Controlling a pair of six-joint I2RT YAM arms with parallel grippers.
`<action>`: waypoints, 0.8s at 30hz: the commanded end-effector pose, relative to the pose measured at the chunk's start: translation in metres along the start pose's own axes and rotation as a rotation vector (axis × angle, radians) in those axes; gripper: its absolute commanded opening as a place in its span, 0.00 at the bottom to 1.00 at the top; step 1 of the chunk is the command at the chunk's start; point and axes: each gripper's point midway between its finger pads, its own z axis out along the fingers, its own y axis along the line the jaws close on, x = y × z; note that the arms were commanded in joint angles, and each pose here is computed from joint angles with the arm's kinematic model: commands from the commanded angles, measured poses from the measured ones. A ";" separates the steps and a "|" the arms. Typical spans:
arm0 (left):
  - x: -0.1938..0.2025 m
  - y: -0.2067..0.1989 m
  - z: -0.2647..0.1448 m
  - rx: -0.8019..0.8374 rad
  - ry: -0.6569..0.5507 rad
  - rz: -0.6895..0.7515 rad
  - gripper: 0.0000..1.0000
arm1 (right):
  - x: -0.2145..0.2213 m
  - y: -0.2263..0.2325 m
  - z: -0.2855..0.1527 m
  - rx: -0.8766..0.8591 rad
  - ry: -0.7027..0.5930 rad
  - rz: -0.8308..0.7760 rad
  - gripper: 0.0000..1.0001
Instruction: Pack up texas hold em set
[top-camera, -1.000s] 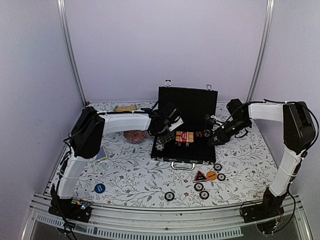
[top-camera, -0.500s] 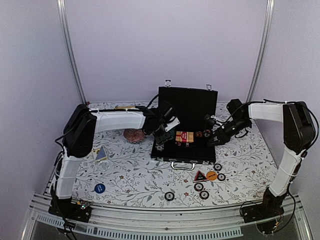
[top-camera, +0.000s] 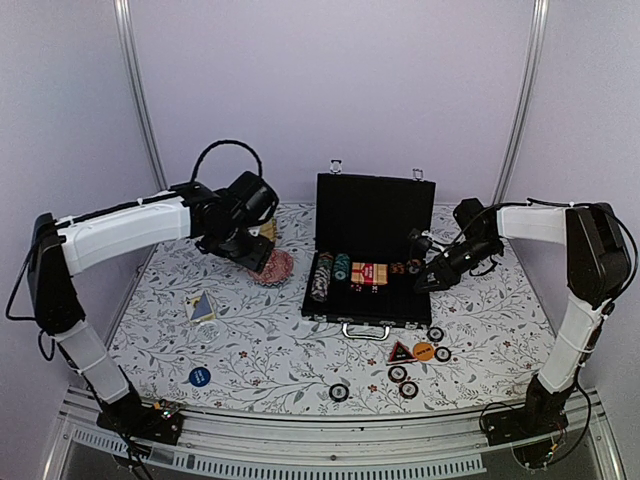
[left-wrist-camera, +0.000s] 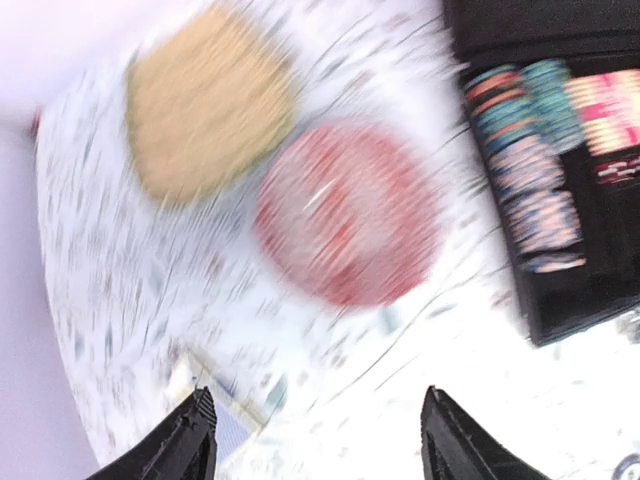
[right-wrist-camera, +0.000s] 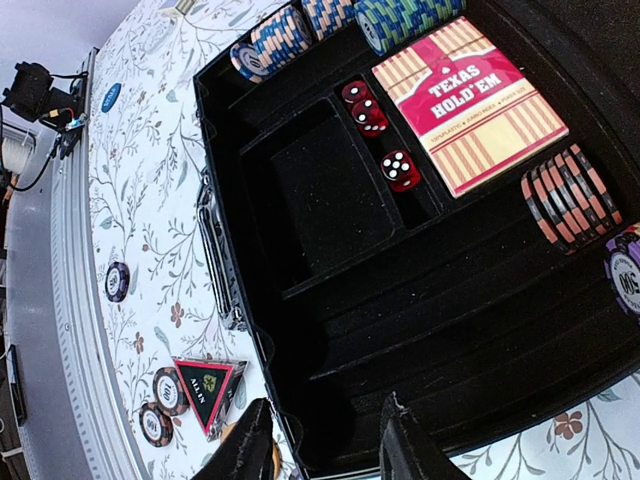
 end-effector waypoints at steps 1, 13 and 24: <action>0.070 0.056 0.005 -0.031 0.147 -0.357 0.71 | 0.003 0.004 0.001 -0.023 0.002 -0.006 0.38; 0.154 0.100 0.057 0.022 0.362 -0.723 0.79 | 0.006 0.004 0.000 -0.015 0.008 -0.014 0.39; 0.174 0.121 0.092 -0.020 0.399 -0.793 0.81 | 0.009 0.004 0.001 -0.015 0.017 -0.009 0.39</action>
